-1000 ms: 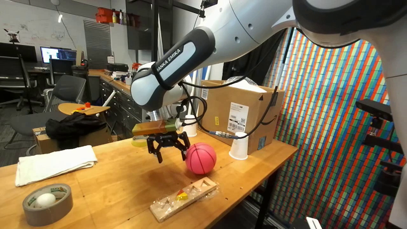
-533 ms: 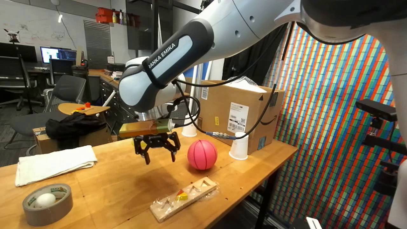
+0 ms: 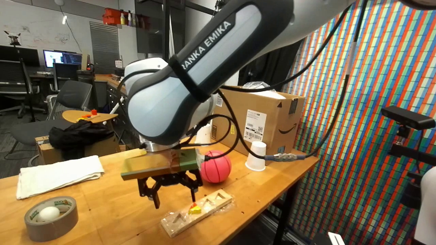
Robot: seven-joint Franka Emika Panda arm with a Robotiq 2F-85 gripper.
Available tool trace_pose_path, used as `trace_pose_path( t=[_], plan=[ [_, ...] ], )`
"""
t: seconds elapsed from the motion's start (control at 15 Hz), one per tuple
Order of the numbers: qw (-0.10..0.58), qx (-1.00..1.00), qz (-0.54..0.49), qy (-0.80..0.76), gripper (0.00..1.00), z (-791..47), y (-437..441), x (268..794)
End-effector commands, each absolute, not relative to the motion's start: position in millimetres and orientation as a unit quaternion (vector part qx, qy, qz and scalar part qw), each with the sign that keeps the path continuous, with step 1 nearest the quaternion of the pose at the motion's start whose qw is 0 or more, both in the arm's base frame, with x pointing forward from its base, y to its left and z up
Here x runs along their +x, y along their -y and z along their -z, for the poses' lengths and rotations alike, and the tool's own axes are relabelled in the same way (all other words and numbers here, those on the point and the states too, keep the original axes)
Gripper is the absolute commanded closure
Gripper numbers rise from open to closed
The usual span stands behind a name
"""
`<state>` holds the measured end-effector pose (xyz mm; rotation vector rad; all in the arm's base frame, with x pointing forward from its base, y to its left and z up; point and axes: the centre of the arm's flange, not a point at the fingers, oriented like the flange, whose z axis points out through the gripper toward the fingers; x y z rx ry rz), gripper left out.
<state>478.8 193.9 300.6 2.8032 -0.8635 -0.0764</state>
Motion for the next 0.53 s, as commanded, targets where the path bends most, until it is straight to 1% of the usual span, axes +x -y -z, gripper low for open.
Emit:
trace_pose_path(
  t=[0.0, 0.13, 0.47],
  plan=[
    [0.100, 0.947, -0.003, 0.304, 0.00, -312.6, -175.5, 418.0],
    [0.106, 0.944, -0.025, 0.310, 0.00, -315.4, -164.7, 412.5],
    [0.086, 0.941, -0.098, 0.312, 0.00, -321.4, -149.4, 414.0]
  ],
)
